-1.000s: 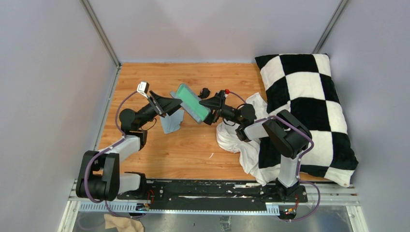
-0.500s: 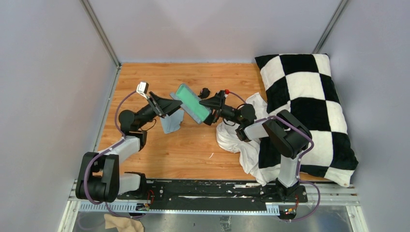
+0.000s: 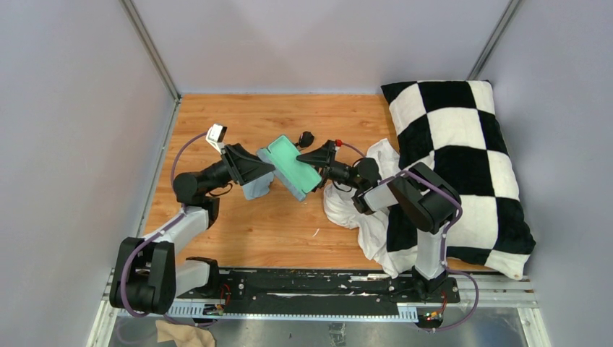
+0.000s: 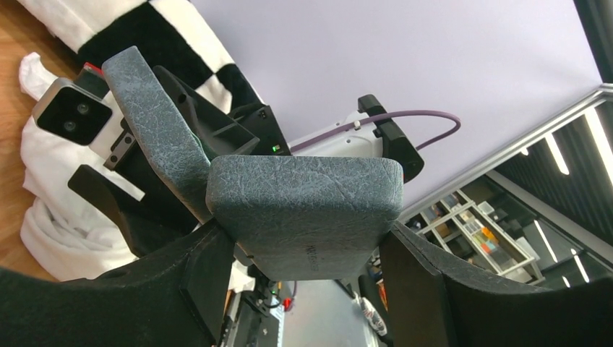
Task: Organize the sunglasses
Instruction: Open the sunglasses case.
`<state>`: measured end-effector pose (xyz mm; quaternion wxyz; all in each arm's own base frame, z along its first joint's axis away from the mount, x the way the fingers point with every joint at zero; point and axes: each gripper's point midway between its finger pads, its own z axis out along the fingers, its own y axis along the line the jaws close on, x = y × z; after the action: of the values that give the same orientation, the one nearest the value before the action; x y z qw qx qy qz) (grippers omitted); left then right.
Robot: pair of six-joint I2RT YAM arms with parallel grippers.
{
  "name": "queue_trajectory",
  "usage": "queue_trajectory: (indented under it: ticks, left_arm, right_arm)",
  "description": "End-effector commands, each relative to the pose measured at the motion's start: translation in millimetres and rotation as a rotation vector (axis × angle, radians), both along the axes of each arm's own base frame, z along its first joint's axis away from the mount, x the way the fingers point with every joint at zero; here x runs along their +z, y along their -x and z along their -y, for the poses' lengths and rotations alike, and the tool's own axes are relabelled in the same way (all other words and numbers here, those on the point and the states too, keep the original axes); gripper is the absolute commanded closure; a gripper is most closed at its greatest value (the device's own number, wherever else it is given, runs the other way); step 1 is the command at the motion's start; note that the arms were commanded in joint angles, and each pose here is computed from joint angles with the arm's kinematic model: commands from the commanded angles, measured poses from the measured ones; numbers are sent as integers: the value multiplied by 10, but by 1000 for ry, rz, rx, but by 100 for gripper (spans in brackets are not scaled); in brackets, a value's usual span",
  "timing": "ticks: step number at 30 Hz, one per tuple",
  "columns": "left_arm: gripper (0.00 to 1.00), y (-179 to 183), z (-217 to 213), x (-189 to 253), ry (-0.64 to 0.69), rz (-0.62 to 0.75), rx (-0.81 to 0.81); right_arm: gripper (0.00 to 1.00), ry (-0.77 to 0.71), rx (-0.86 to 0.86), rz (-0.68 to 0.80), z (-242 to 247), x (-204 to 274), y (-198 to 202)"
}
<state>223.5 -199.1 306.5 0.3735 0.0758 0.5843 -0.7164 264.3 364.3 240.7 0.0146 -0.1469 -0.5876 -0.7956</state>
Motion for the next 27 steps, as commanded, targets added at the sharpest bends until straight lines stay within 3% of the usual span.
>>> queue_trajectory:
  ticks: [1,14,27]
  left_arm:
    - [100,371,64,229,-6,179,-110]
    - [100,234,88,61,-34,97,-113]
    - [100,153,114,-232,-93,-19,-130]
  right_arm:
    - [24,31,-15,-5,-23,-123,-29]
    - [23,56,-35,280,239,125,163]
    - [40,307,80,472,400,-275,483]
